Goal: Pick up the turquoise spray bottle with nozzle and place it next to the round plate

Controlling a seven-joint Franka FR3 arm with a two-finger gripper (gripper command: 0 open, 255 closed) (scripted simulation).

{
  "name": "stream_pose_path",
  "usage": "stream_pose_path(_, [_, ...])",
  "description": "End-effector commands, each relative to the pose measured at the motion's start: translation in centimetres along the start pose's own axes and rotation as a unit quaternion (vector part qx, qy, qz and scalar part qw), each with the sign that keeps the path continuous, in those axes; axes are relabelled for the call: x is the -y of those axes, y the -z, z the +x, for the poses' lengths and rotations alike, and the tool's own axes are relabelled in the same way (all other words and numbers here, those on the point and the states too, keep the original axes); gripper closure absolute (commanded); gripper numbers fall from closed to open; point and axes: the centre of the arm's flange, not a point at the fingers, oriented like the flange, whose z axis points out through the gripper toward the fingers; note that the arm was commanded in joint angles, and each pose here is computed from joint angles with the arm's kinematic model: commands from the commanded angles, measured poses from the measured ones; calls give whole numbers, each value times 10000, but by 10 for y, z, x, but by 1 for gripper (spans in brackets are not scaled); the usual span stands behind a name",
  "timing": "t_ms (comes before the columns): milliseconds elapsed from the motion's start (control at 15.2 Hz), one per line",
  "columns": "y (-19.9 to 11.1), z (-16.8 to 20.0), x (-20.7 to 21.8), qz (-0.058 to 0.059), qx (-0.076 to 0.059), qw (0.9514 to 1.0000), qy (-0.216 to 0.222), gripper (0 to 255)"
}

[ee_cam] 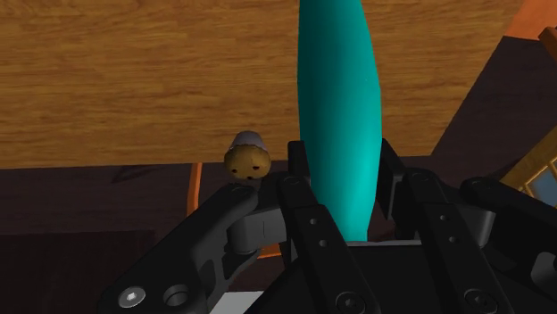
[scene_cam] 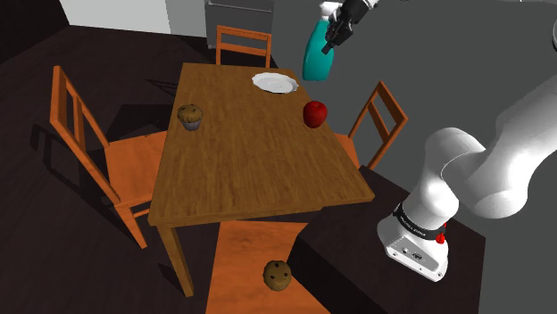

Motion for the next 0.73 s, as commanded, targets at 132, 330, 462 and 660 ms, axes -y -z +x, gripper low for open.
stream_pose_path(132, [-29,-7,-44,-18,2,10000,9,255])
stream_pose_path(330, [-52,-11,-76,-18,2,10000,9,255])
stream_pose_path(462, [-68,-13,-97,-18,2,10000,9,255])
stream_pose_path(660, [-91,-16,-129,-18,2,10000,9,255])
